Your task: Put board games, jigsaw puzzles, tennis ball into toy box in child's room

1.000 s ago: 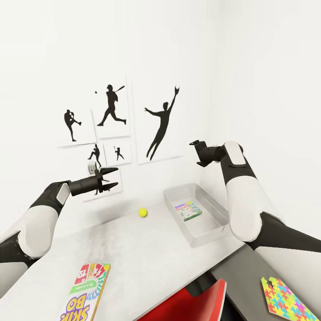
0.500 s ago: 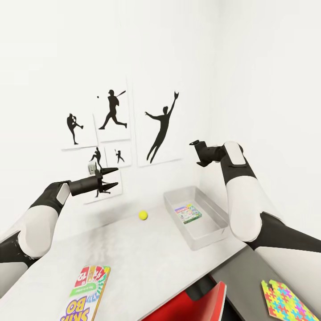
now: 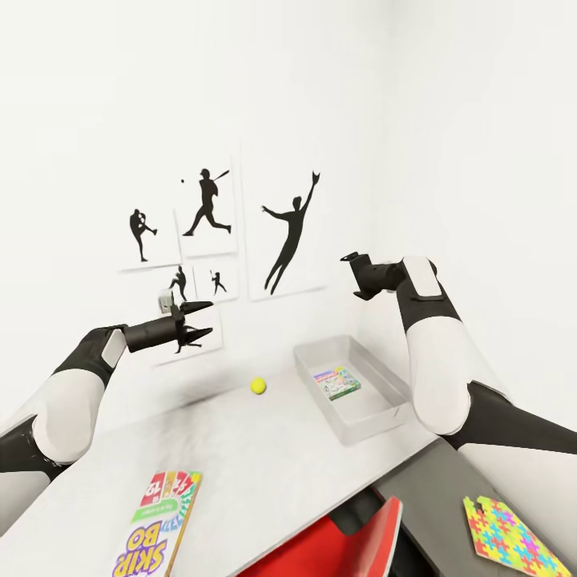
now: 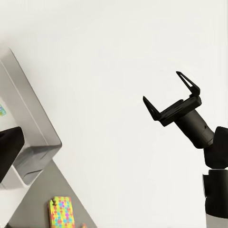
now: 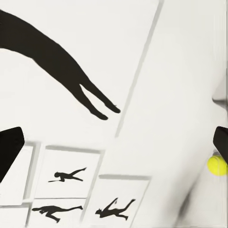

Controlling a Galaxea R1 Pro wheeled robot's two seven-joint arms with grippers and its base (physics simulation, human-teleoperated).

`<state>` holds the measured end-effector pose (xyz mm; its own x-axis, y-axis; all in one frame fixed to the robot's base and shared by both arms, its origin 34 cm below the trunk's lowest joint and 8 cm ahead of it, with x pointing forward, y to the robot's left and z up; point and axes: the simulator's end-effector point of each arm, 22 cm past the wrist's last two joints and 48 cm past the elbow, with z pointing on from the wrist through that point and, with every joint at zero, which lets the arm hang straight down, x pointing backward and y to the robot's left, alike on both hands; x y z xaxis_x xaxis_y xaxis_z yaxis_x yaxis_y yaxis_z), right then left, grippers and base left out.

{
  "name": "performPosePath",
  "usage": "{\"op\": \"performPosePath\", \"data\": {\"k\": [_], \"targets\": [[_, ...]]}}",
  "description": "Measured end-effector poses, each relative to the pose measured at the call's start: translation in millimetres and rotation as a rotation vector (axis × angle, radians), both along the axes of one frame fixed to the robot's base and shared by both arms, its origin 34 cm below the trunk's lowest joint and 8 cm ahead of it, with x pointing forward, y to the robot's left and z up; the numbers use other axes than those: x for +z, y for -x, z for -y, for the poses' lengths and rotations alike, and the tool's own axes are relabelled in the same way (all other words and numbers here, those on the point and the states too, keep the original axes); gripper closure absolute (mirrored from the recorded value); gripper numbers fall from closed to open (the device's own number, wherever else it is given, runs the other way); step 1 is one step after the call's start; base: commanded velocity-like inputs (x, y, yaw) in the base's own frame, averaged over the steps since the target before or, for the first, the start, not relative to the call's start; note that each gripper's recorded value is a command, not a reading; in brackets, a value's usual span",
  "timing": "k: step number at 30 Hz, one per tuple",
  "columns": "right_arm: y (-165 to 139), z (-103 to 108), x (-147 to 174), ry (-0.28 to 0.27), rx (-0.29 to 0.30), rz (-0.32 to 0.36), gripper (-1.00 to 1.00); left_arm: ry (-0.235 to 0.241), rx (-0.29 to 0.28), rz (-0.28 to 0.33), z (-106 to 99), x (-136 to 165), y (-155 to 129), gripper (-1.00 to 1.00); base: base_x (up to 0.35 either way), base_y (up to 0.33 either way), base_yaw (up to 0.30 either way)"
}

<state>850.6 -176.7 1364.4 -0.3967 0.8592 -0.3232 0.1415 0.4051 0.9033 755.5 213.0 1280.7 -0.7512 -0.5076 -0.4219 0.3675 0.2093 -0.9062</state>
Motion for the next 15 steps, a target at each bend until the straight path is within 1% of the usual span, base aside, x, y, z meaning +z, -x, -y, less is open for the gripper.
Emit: {"op": "performPosePath", "data": {"k": [3,9,11,15], "targets": [[0.5,0.0,0.6,0.0,0.0,0.001,-1.0,0.0,0.0,0.001,-0.1,0.6,0.5,-1.0,-0.168,0.0,0.0],[0.6,0.0,0.8,0.0,0.0,0.001,-1.0,0.0,0.0,0.001,0.3,0.7,0.6,-1.0,-0.079,0.0,0.0],[0.5,-0.1,0.8,0.0,0.0,0.001,-1.0,0.0,-0.001,0.001,0.5,0.5,0.4,-1.0,-0.188,0.0,0.0],[0.5,0.1,1.2,-0.001,0.0,0.002,-1.0,0.0,-0.001,0.001,0.8,0.9,0.5,-1.0,-0.27,0.0,-0.001]]}}
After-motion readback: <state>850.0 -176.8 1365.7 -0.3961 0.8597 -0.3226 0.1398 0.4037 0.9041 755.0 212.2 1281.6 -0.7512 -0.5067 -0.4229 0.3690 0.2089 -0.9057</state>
